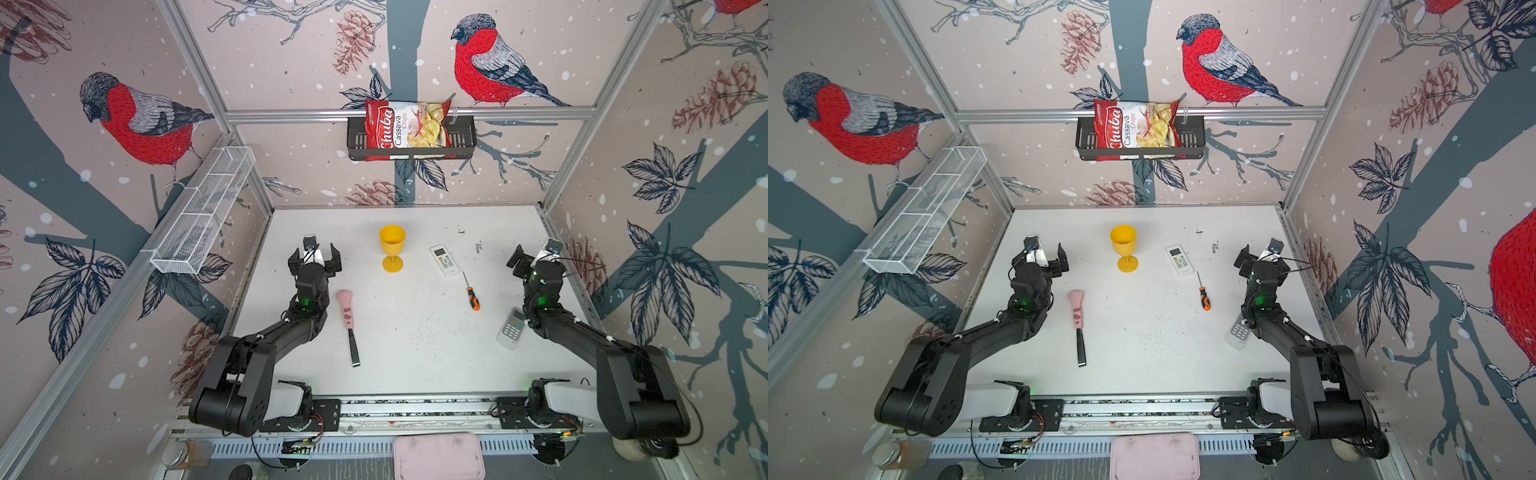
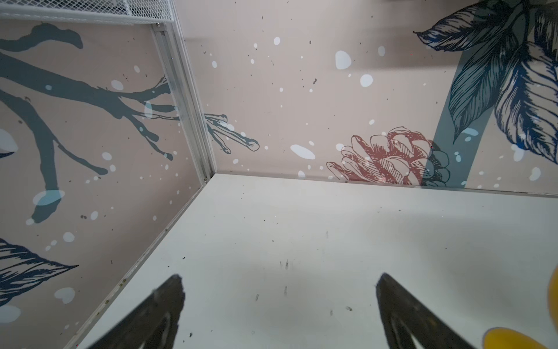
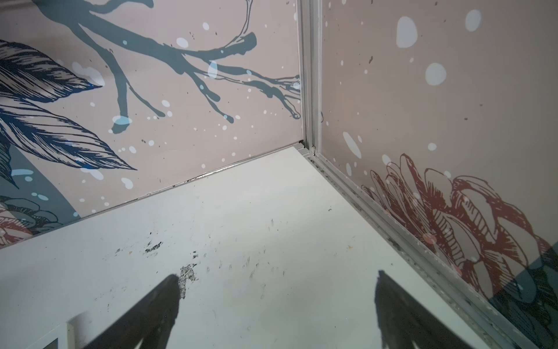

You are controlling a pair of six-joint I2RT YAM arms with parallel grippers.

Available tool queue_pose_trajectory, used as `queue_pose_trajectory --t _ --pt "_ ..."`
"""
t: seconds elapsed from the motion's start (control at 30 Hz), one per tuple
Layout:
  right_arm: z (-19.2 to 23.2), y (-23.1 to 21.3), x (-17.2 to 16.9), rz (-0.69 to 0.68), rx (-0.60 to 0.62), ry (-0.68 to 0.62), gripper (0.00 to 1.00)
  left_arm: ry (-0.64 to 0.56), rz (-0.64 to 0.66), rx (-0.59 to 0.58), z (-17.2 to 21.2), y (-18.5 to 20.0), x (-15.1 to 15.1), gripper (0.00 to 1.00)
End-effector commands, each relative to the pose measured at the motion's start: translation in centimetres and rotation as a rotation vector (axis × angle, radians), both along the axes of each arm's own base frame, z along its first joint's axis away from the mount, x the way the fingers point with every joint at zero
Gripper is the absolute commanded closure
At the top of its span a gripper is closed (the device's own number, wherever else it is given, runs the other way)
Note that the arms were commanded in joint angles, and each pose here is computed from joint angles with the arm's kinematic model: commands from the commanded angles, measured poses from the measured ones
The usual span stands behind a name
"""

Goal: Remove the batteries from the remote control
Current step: 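Reach the right gripper to the white remote and grasp it while the left arm rises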

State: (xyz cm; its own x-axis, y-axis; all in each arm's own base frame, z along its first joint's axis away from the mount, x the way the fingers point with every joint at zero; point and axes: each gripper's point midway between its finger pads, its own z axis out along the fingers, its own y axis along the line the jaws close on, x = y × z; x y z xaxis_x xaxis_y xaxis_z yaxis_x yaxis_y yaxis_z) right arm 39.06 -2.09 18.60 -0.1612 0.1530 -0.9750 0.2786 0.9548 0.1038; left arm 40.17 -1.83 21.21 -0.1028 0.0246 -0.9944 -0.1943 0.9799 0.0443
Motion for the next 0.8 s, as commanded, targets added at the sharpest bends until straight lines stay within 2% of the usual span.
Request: queue_pose_trajectory --t 0.0,0.13,0.27,0.4,0.53,0.63,0.77 --pt "-1.8 2.5 0.4 0.119 0.011 0.159 0.01 0.095 -0.057 -0.043 0.1 -1.5 0.0 0.02" --pt "-1.8 7.0 2.6 0.291 -0.012 0.285 0.01 0.019 -0.033 -0.178 3.8 -1.7 -1.0 0.02" --pt "-2.9 11.4 4.2 0.429 -0.027 0.388 0.01 -0.014 0.007 -0.291 4.8 -2.3 -2.6 0.02" --pt "-5.0 16.8 5.9 0.574 -0.121 0.526 0.01 0.016 -0.026 -0.33 4.4 -3.7 -2.9 0.02" --pt "-8.6 20.2 7.0 0.653 -0.219 0.673 0.01 0.013 -0.041 -0.411 4.4 -4.3 -3.6 0.02" --pt "-10.6 21.6 7.6 0.718 -0.227 0.732 0.01 -0.036 -0.097 -0.469 4.4 -5.3 -4.6 0.02" --pt "-12.2 23.1 7.8 0.8 -0.234 0.776 0.01 0.001 -0.148 -0.494 2.5 -6.6 -4.5 0.02"
